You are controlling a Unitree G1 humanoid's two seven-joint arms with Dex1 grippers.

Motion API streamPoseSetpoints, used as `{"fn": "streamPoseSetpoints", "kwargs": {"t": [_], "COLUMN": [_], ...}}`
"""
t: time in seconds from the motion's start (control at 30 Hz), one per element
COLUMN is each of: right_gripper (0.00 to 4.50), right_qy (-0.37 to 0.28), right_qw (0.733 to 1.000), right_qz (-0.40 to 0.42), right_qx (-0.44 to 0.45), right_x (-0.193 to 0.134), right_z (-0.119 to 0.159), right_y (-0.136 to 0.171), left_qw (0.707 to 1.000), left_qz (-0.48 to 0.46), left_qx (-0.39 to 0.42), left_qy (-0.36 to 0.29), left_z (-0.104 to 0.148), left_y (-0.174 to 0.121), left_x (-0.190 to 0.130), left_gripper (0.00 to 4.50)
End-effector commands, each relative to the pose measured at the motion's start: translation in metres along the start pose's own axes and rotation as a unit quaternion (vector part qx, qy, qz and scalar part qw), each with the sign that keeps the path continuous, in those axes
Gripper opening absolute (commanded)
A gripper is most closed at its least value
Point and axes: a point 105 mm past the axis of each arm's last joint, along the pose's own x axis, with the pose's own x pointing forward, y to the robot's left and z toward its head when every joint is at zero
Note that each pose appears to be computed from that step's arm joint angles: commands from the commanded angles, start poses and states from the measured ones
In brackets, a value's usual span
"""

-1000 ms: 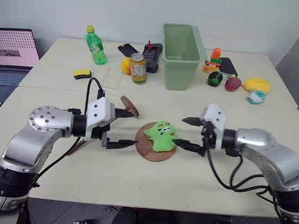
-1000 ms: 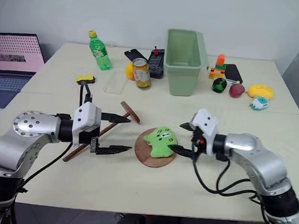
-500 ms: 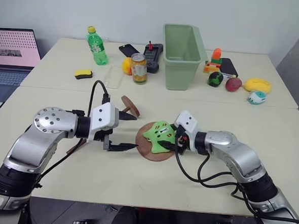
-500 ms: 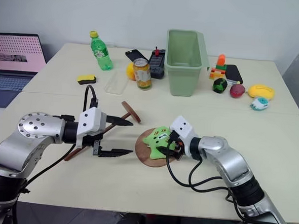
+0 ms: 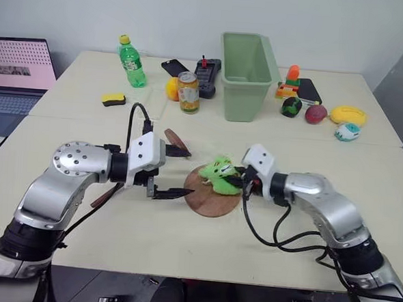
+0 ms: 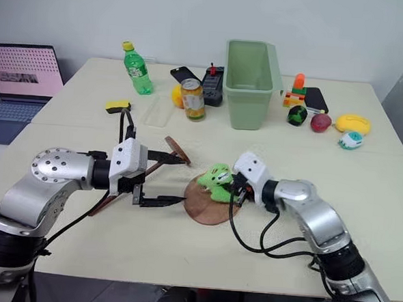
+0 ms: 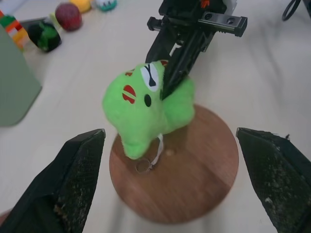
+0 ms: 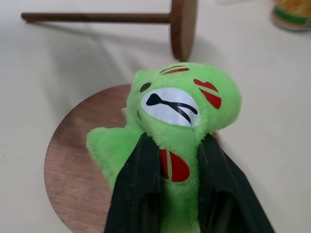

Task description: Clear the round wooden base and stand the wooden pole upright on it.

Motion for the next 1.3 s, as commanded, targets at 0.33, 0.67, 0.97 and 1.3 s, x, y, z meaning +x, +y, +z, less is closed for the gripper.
{"fn": "streamPoseSetpoints", "kwargs": {"t": [0.33, 0.67, 0.97, 1.3], "right_gripper": [0.01, 1.79, 3.70, 4.49], "right_qy": [0.081, 0.056, 0.039, 0.033], "right_qw": [0.931, 0.911, 0.903, 0.903], "right_qz": [-0.341, -0.372, -0.399, -0.403], "right_qx": [0.104, 0.171, 0.156, 0.146], "right_x": [-0.157, -0.169, -0.188, -0.200], "right_z": [-0.084, -0.093, -0.070, -0.059], "right_y": [-0.105, -0.101, -0.105, -0.101], "left_qw": [0.988, 0.983, 0.982, 0.980], "left_qz": [-0.046, -0.078, -0.076, -0.079], "left_qx": [0.040, 0.044, 0.035, 0.030], "left_qy": [-0.144, -0.161, -0.171, -0.178], "left_z": [0.061, 0.064, 0.064, 0.066], "left_y": [0.011, 0.004, 0.003, 0.001], "left_x": [0.083, 0.109, 0.111, 0.112], "left_gripper": [4.50, 4.50, 4.50, 4.50]}}
